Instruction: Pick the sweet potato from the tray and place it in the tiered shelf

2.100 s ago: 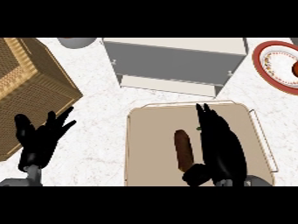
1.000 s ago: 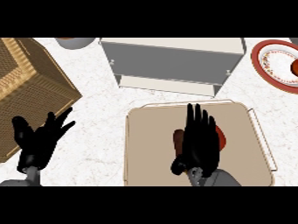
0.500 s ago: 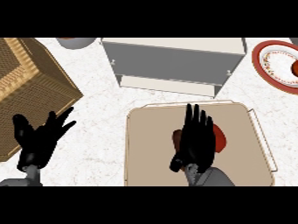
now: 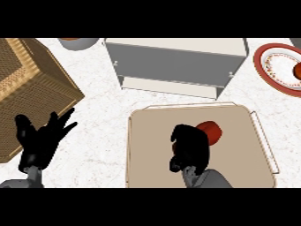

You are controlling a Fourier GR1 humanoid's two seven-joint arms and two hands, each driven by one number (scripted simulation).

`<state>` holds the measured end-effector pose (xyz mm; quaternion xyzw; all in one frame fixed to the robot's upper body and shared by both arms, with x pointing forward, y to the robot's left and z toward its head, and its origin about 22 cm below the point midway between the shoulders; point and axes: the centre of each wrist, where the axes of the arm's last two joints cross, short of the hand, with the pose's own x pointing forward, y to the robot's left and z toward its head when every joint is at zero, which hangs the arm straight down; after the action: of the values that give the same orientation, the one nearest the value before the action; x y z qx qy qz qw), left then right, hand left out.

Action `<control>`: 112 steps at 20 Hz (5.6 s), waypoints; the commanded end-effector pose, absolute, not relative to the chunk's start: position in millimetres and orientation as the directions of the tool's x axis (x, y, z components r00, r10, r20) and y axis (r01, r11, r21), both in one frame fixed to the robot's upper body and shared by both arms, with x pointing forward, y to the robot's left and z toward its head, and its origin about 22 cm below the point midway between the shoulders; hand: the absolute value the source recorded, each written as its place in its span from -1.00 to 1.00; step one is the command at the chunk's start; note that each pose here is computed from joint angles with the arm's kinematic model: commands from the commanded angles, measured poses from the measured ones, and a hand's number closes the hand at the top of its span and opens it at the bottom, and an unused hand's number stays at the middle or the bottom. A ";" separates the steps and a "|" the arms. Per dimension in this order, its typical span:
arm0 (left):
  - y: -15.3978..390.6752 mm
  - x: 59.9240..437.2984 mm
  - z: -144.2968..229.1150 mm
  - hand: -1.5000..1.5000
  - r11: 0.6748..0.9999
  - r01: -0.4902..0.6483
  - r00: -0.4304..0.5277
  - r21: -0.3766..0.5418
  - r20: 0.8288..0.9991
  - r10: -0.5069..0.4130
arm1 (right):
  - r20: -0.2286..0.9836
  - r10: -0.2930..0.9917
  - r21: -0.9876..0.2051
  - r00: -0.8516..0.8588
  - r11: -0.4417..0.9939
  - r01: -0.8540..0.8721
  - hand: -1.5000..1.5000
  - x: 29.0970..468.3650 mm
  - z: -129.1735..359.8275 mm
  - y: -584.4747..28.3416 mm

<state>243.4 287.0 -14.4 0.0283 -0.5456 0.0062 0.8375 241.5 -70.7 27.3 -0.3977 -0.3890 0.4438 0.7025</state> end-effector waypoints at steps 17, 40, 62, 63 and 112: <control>292.1 250.3 -22.2 0.00 0.997 -0.048 0.436 0.059 0.899 -0.033 | 0.577 0.816 -0.808 -0.027 0.566 -0.163 1.00 235.0 127.9 28.1; 291.5 230.1 -38.7 0.00 0.994 -0.095 0.452 0.047 0.892 0.001 | 0.651 0.759 -0.726 0.004 0.621 0.296 1.00 276.6 364.1 12.3; 296.3 236.7 -26.9 0.00 0.996 -0.077 0.430 0.048 0.903 -0.010 | 0.549 0.834 -0.815 0.063 0.516 0.265 1.00 391.0 370.4 -59.6; 290.9 246.7 -24.2 0.00 0.996 -0.077 0.431 0.049 0.902 -0.011 | 0.546 0.835 -0.816 0.066 0.512 0.269 1.00 394.7 368.7 -53.4; 291.2 238.7 -31.6 0.00 0.997 -0.074 0.448 0.036 0.894 0.001 | 0.940 0.330 -0.185 -0.089 0.712 0.677 -1.00 428.4 390.5 -151.6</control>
<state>242.2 287.8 -14.2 0.0303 -0.5519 0.0102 0.8333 427.7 -126.8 379.1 -0.3099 -0.7384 -0.1059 0.5895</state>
